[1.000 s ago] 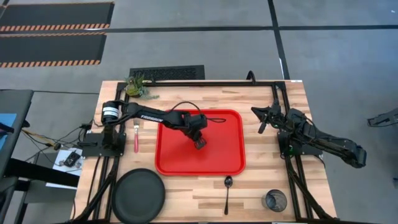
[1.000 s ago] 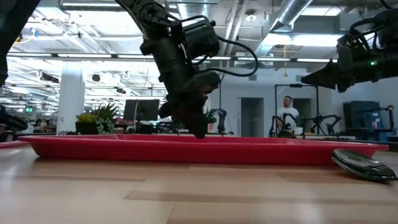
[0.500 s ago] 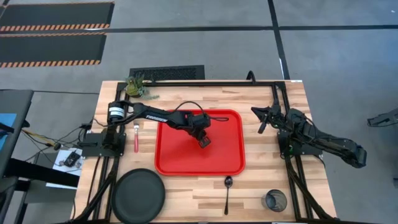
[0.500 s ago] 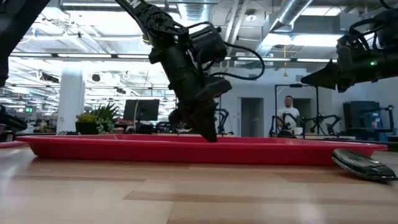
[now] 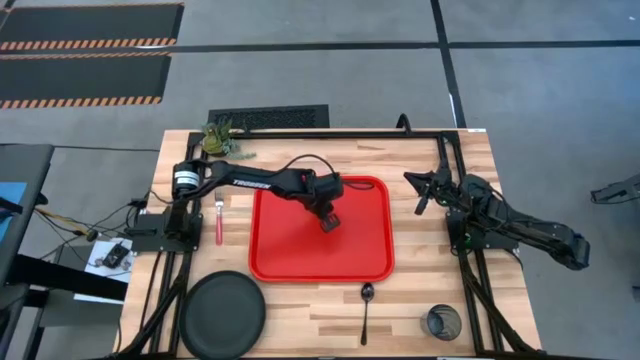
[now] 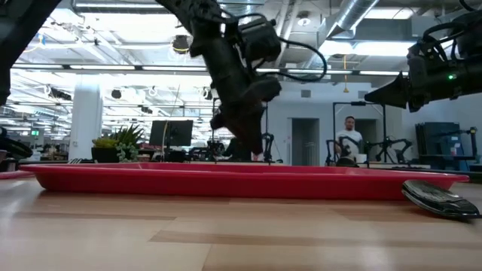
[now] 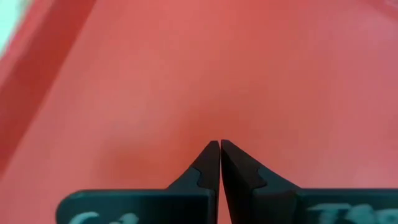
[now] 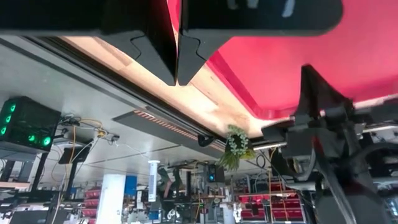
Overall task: Pick and place plate/cup/fork/spoon on tray
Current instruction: Move the red tray to the center of the table
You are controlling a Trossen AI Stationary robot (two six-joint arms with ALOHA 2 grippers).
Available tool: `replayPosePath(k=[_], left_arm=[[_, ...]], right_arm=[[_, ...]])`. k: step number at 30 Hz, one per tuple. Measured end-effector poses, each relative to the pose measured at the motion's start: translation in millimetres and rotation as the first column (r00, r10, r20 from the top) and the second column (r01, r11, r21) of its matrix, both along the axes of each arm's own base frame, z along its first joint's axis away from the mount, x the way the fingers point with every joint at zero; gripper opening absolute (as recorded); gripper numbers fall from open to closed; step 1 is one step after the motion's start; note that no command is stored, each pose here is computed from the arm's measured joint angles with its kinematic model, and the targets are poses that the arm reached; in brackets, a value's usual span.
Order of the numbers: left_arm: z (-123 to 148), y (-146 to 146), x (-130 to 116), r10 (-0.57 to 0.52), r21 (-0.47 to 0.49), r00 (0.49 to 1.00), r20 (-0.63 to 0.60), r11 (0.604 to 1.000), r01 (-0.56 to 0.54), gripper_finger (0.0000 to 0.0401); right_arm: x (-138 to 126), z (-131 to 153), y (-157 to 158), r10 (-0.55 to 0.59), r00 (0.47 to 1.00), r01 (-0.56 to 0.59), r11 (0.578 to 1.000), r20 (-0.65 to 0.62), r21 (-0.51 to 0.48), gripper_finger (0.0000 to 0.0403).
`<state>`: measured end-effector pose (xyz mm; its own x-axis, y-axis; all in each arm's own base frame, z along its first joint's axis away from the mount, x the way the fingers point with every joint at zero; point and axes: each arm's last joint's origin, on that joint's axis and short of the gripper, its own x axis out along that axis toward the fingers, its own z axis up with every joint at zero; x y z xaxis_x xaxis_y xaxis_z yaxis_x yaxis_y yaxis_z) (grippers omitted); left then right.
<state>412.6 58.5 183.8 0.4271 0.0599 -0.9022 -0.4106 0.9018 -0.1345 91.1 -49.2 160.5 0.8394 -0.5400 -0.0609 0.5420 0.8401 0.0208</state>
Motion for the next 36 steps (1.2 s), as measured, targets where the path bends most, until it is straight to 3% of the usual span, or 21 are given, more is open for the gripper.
replayPosePath(k=[5,11,20,27,33,36], left_arm=[[6.8,-9.5,-13.8,-0.004,-0.018,0.980,-0.198,1.000,0.000,0.0000],[12.9,-28.5,-38.6,-0.006,-0.019,0.913,-0.407,1.000,-0.002,0.0000],[28.7,-38.3,-92.5,0.079,-0.027,0.918,-0.389,0.995,-0.097,0.0000],[5.2,-36.4,-149.8,0.157,-0.122,0.860,-0.485,0.962,-0.244,0.0000],[-7.2,-32.5,-161.3,0.195,-0.137,0.851,-0.488,0.946,-0.295,0.0000],[-10.0,-27.2,-162.3,0.254,-0.096,0.832,-0.493,0.935,-0.342,0.0000]], right_arm=[[0.0,-0.1,0.0,0.000,1.000,0.000,1.000,0.000,0.000,0.0040],[0.0,0.0,0.0,-0.001,1.000,0.001,1.000,0.000,0.000,0.0040],[0.0,0.0,0.0,0.000,1.000,0.000,1.000,0.000,0.000,0.0040],[0.0,0.0,0.0,0.000,1.000,0.000,1.000,0.000,0.000,0.0040],[0.0,0.0,0.0,0.000,1.000,0.000,1.000,0.000,0.000,0.0040],[0.0,0.0,0.0,0.000,1.000,0.000,1.000,0.000,0.000,0.0040]])
